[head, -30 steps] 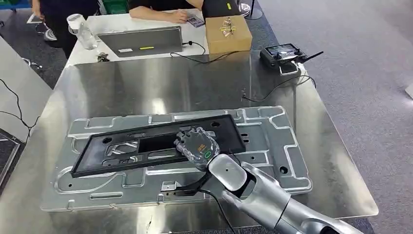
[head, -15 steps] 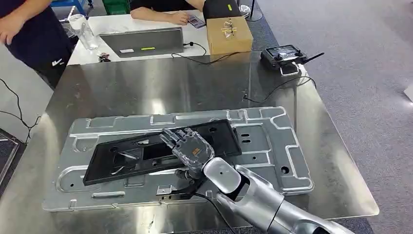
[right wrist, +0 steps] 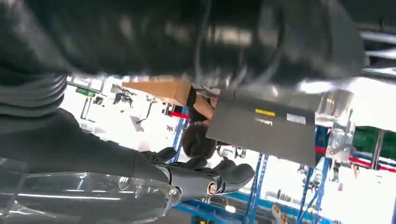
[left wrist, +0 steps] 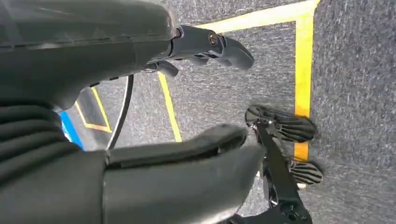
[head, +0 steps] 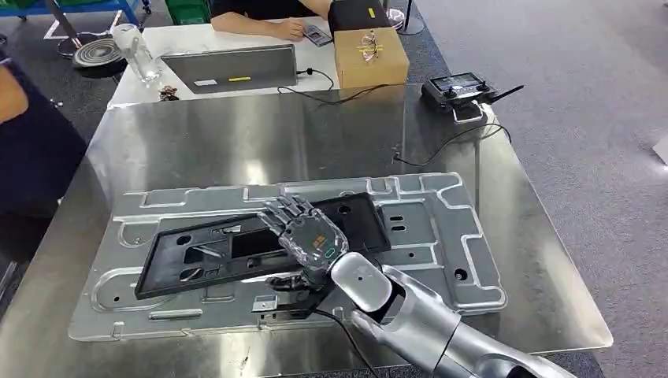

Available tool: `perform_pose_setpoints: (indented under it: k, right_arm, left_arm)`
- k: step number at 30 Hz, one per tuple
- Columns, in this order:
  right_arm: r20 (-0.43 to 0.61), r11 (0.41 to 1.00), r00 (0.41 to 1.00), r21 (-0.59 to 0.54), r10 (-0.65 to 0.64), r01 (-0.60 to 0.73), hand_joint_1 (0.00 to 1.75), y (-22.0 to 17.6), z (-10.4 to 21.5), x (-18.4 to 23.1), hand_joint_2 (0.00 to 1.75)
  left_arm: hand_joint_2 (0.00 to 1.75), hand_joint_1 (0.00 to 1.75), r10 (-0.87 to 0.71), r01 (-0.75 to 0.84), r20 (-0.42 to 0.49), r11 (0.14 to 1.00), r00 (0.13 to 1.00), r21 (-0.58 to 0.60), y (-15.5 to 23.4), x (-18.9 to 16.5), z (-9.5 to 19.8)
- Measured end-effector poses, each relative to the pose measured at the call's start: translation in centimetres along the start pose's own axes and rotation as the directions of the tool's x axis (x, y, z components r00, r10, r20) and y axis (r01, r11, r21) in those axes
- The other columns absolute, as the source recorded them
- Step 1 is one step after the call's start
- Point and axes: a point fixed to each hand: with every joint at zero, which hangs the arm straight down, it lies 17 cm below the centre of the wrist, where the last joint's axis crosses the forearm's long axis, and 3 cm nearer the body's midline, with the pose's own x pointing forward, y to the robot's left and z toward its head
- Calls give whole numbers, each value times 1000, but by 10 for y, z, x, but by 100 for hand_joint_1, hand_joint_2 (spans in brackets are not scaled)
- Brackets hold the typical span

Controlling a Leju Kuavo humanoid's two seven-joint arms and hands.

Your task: Take the parts from the cabinet and place them on the table.

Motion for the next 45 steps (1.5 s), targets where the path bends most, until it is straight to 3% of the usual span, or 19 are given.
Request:
perform_pose_setpoints:
  k: [20,34,45]
  right_arm:
    - [4,991,1000,-132,-31,31,0,-28,3,3,0]
    - [13,986,999,-164,-36,37,0,-39,2,9,0]
    - [10,987,999,-159,-35,36,0,-36,4,7,0]
  left_arm:
    - [0,0,-15,15,-21,1000,1000,-2,2,-2,2]
    - [0,0,-18,18,-10,1000,1000,17,15,6,8]
    - [0,0,-19,19,-13,1000,1000,-6,2,4,2]
